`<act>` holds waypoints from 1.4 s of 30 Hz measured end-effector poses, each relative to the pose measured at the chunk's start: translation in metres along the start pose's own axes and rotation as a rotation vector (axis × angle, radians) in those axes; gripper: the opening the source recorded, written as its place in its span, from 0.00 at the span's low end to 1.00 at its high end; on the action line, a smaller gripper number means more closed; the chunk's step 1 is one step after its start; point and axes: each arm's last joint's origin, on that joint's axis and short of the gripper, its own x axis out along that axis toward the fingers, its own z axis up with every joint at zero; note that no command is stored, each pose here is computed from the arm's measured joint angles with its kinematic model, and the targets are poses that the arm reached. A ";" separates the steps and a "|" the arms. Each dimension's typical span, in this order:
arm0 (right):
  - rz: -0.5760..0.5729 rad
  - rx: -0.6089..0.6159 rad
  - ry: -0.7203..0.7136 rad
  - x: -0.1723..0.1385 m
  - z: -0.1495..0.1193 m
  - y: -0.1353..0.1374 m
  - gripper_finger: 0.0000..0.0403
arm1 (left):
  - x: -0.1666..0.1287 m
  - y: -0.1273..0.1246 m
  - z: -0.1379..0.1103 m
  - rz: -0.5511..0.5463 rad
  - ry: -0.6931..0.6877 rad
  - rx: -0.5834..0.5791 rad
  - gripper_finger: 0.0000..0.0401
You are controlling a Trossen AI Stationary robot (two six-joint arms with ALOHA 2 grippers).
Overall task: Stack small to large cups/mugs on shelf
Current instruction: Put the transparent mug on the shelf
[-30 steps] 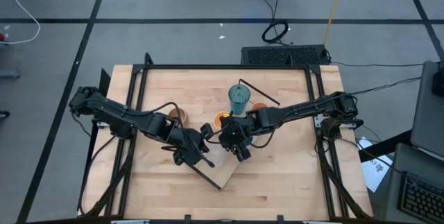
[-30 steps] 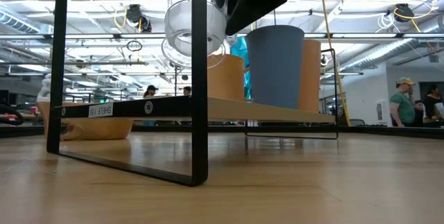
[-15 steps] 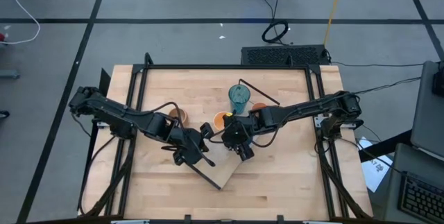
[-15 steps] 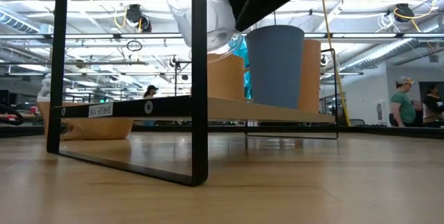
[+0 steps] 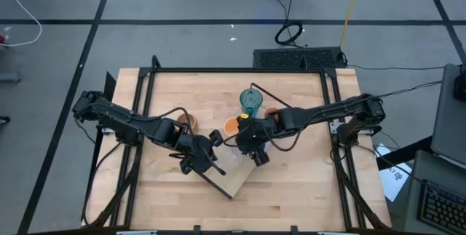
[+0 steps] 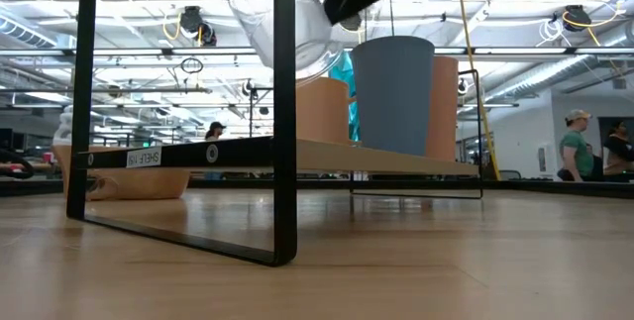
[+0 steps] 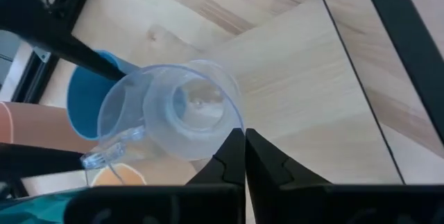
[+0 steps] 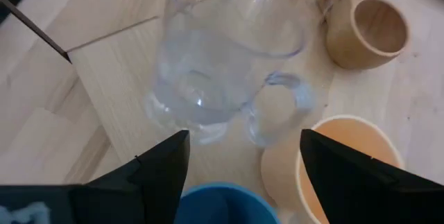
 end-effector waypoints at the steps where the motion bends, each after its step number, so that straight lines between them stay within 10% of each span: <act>1: -0.002 0.000 -0.009 -0.004 0.001 0.000 0.66 | 0.000 0.000 0.000 -0.003 0.004 -0.007 0.01; 23: -0.250 0.244 -0.157 -0.113 0.000 0.061 0.54 | -0.017 0.000 -0.003 0.042 0.025 -0.057 0.00; 42: -0.204 0.342 -0.484 -0.064 -0.077 0.109 0.38 | -0.062 0.009 0.007 0.006 0.051 -0.076 0.00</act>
